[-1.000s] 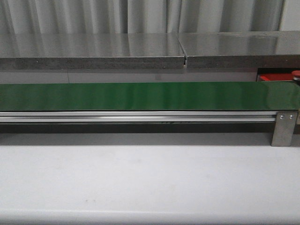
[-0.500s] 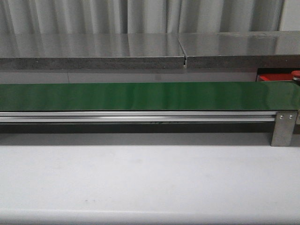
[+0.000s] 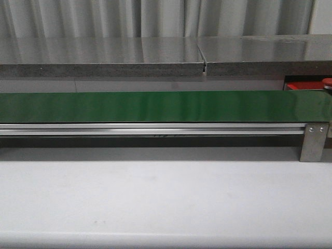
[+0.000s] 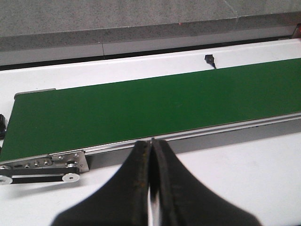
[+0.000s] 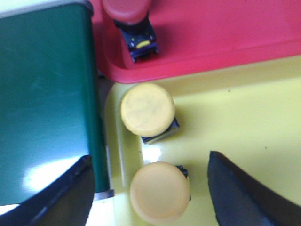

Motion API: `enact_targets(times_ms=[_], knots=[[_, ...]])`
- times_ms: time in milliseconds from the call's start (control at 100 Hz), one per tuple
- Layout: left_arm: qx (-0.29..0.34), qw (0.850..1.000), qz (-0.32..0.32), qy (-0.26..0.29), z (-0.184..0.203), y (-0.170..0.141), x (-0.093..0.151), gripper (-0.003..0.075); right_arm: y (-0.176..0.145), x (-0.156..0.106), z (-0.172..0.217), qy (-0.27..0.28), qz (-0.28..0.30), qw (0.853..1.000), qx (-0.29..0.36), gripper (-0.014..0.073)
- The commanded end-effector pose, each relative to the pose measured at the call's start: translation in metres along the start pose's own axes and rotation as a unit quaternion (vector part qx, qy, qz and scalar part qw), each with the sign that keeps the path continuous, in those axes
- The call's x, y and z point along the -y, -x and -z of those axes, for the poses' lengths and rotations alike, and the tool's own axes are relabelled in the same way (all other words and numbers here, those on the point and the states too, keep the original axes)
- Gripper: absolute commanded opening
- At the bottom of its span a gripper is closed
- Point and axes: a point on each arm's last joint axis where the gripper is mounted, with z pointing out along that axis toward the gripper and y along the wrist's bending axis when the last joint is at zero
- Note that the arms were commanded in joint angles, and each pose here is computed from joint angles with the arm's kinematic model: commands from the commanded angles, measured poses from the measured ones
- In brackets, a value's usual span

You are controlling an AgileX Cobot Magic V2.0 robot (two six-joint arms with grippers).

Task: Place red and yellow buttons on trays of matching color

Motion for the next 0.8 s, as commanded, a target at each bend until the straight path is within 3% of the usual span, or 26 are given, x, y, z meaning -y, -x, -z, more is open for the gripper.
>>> enact_targets(times_ms=[0,110,320,420,790], knots=[[0.047,0.999,0.005,-0.001,0.005,0.014,0.001,-0.0020,0.017,-0.009,0.029,0.005,0.009,0.998,0.058,0.0498],[0.047,0.999,0.005,-0.001,0.005,0.014,0.001,-0.0020,0.019,-0.026,0.049,0.022,0.034,0.996,0.079,0.0413],[0.047,0.999,0.005,-0.001,0.005,0.014,0.001,-0.0020,0.018,-0.062,0.091,0.067,0.086,0.986,0.124,0.0027],[0.047,0.999,0.005,-0.001,0.005,0.014,0.001,-0.0020,0.016,-0.072,0.110,0.082,0.101,0.980,0.148,-0.0104],[0.047,0.999,0.005,-0.001,0.005,0.014,0.001,-0.0020,-0.018,-0.083,0.162,0.112,0.127,0.964,0.206,-0.0118]])
